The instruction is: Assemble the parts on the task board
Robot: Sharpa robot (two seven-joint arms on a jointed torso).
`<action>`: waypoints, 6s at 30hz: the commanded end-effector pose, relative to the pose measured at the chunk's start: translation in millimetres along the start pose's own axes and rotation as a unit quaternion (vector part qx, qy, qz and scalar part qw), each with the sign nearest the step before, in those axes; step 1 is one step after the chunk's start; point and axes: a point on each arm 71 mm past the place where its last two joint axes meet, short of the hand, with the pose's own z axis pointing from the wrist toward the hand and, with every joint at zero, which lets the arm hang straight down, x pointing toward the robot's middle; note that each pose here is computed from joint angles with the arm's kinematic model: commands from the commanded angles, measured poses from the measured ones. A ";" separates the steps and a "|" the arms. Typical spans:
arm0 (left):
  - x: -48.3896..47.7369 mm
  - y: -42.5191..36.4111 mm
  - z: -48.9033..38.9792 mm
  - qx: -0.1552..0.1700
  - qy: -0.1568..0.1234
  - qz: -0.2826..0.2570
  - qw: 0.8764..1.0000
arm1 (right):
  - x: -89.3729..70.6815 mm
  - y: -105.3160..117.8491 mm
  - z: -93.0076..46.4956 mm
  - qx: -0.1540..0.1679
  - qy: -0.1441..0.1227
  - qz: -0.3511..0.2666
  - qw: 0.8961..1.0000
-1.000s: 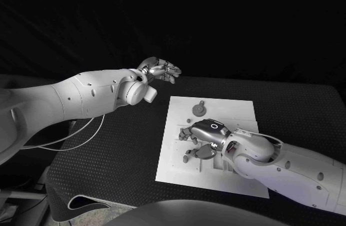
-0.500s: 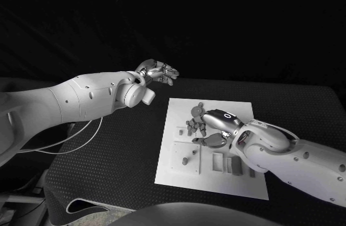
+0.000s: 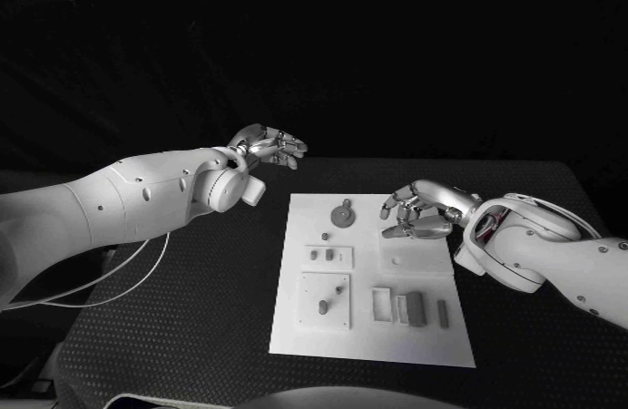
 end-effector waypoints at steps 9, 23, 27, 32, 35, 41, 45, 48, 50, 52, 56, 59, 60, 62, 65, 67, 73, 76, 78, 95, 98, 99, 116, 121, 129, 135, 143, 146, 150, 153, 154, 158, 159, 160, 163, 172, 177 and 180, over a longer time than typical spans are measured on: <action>4.1 -0.6 0.2 0.006 0.011 -0.007 1.000 | 26.3 -28.7 -26.7 0.169 0.149 0.025 0.974; 11.3 3.4 -1.2 0.001 0.021 -0.011 1.000 | 43.5 -43.7 -56.7 0.251 0.210 -0.032 0.945; 13.0 3.7 -1.5 0.000 0.023 -0.011 1.000 | 48.0 -46.8 -60.6 0.256 0.226 -0.043 0.939; 13.3 4.3 -2.0 -0.001 0.024 -0.011 1.000 | 50.5 -48.7 -62.7 0.259 0.233 -0.042 0.936; 14.5 4.1 -2.0 -0.001 0.026 -0.011 1.000 | 57.6 -50.2 -63.1 0.262 0.239 -0.035 0.934; 16.2 3.6 -2.4 0.000 0.028 -0.012 1.000 | 72.6 -52.5 -60.9 0.264 0.244 -0.029 0.933; 16.1 3.6 -2.6 0.000 0.028 -0.012 1.000 | 81.9 -50.3 -59.0 0.261 0.247 -0.019 0.933; 15.6 3.7 -2.8 0.000 0.028 -0.012 1.000 | 86.5 -48.0 -55.9 0.258 0.247 -0.017 0.934; 15.7 3.7 -2.9 0.000 0.028 -0.012 1.000 | 88.6 -47.2 -54.5 0.257 0.246 -0.016 0.934; 15.7 3.7 -3.0 0.000 0.028 -0.012 1.000 | 90.5 -46.5 -53.2 0.256 0.245 -0.015 0.935; 15.3 3.7 -3.1 0.000 0.028 -0.012 1.000 | 93.5 -45.7 -50.3 0.255 0.246 -0.015 0.935; 15.4 3.7 -3.2 0.000 0.028 -0.012 1.000 | 95.5 -45.9 -47.9 0.255 0.245 -0.014 0.935; 15.4 3.7 -3.2 0.000 0.028 -0.012 1.000 | 96.2 -46.5 -47.6 0.256 0.243 -0.013 0.935; 15.2 3.8 -3.3 0.000 0.028 -0.012 1.000 | 97.1 -48.0 -46.4 0.258 0.242 -0.013 0.935; 15.0 3.9 -3.4 -0.001 0.028 -0.012 1.000 | 97.6 -49.8 -44.6 0.261 0.239 -0.013 0.935; 15.1 3.9 -3.4 -0.001 0.028 -0.012 1.000 | 98.5 -51.2 -44.0 0.263 0.238 -0.012 0.935; 14.3 4.0 -3.7 -0.001 0.027 -0.012 1.000 | 99.9 -53.2 -43.4 0.266 0.236 -0.011 0.935; 14.0 4.2 -3.8 -0.001 0.027 -0.012 1.000 | 98.8 -53.2 -43.5 0.266 0.227 -0.007 0.937; 14.1 4.2 -3.7 -0.002 0.027 -0.012 1.000 | 98.6 -52.6 -43.7 0.265 0.223 -0.001 0.938; 14.3 4.2 -3.2 -0.002 0.027 -0.012 1.000 | 83.7 -20.8 -43.7 0.238 0.188 0.084 0.949; 15.6 3.9 -2.9 -0.002 0.029 -0.012 1.000 | 84.9 -18.6 -41.7 0.237 0.192 0.086 0.948; 15.6 3.9 -2.9 -0.002 0.029 -0.012 1.000 | 85.6 -17.7 -40.8 0.237 0.195 0.087 0.948; 15.5 4.0 -2.9 -0.003 0.029 -0.012 0.999 | 98.2 -13.6 -23.7 0.229 0.221 0.047 0.947; 15.0 4.2 -3.0 -0.003 0.029 -0.012 0.999 | 101.8 -13.0 -23.5 0.228 0.234 0.044 0.944; 16.0 4.0 -2.7 -0.003 0.030 -0.012 0.999 | 106.7 -12.1 -22.9 0.228 0.240 0.043 0.943; 16.3 4.0 -2.7 -0.003 0.031 -0.013 0.999 | 108.1 -13.7 -22.6 0.229 0.239 0.038 0.943; 16.1 4.0 -2.7 -0.003 0.031 -0.013 0.999 | 111.2 -15.8 -22.5 0.232 0.240 0.040 0.942; 16.2 4.0 -2.7 -0.004 0.031 -0.013 0.999 | 112.0 -15.1 -22.3 0.232 0.240 0.042 0.942; 15.6 4.2 -2.9 -0.004 0.030 -0.012 0.999 | 112.7 -14.9 -22.0 0.232 0.242 0.042 0.941; 15.3 4.3 -3.0 -0.004 0.029 -0.012 0.999 | 113.5 -15.0 -21.9 0.232 0.243 0.044 0.941; 15.4 4.3 -3.0 -0.004 0.030 -0.012 0.999 | 114.0 -15.1 -21.9 0.232 0.243 0.044 0.941; 15.4 4.3 -2.9 -0.004 0.030 -0.012 0.999 | 115.2 -15.2 -21.4 0.232 0.242 0.045 0.941; 15.5 4.3 -2.9 -0.004 0.030 -0.012 0.999 | 115.4 -15.3 -21.3 0.233 0.241 0.045 0.941; 15.5 4.3 -2.9 -0.004 0.030 -0.012 0.999 | 115.5 -15.4 -21.2 0.233 0.241 0.045 0.941; 14.8 4.5 -3.1 -0.004 0.029 -0.012 0.999 | 116.3 -15.4 -21.1 0.233 0.244 0.045 0.940; 14.5 4.8 -3.1 -0.007 0.027 -0.012 1.000 | 117.4 -16.9 -21.1 0.234 0.248 0.043 0.939; 14.3 4.9 -3.1 -0.007 0.027 -0.012 1.000 | 117.0 -17.2 -21.0 0.235 0.244 0.043 0.940; 14.3 4.9 -3.2 -0.007 0.027 -0.012 1.000 | 117.0 -17.4 -20.9 0.235 0.244 0.043 0.940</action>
